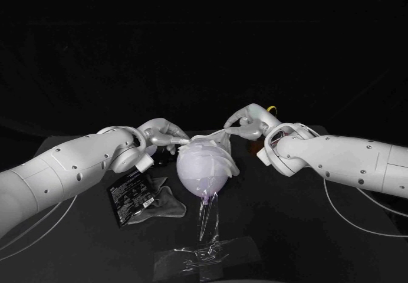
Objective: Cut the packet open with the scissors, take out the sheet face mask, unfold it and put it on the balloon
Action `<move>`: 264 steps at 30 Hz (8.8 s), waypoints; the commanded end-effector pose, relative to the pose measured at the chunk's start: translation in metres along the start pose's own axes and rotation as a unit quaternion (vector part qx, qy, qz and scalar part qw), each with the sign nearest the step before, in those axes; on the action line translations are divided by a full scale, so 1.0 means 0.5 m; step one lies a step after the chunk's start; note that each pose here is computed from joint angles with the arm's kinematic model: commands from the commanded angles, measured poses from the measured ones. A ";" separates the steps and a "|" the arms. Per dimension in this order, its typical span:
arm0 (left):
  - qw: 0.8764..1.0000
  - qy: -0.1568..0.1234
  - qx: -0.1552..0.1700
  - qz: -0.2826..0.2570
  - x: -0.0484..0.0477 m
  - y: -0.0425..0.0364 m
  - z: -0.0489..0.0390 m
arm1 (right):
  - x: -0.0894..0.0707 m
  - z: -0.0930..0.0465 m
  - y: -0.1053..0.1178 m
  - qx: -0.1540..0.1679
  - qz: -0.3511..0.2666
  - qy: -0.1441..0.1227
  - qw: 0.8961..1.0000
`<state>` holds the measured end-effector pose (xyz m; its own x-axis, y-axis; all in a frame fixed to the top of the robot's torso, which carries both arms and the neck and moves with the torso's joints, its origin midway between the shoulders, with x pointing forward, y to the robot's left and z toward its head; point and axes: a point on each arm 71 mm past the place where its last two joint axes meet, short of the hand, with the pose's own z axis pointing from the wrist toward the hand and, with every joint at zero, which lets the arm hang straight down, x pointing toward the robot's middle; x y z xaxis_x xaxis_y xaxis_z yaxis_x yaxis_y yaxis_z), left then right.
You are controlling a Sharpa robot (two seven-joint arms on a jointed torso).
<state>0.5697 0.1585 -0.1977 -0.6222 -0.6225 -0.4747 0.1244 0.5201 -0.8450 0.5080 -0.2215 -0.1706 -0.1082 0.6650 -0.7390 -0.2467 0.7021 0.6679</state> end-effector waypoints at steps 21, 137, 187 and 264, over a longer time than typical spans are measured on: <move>0.999 0.007 0.040 0.002 0.010 -0.019 0.008 | 0.000 0.011 0.017 -0.012 -0.003 -0.013 1.000; 0.998 -0.037 0.040 -0.010 -0.014 -0.010 -0.003 | 0.030 0.080 -0.007 0.014 0.088 0.136 0.987; 0.999 0.013 -0.015 -0.028 -0.001 0.006 -0.003 | 0.047 0.079 -0.021 0.064 0.106 0.245 0.962; 0.995 -0.077 0.050 -0.039 -0.030 -0.008 -0.011 | -0.007 0.083 -0.015 0.027 0.095 0.056 0.994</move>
<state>0.5734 0.1690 -0.1881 -0.5257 -0.7275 -0.4409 0.1574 0.4261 -0.8909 0.5495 -0.2169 -0.1705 -0.2819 0.7628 -0.5820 -0.1586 0.5612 0.8124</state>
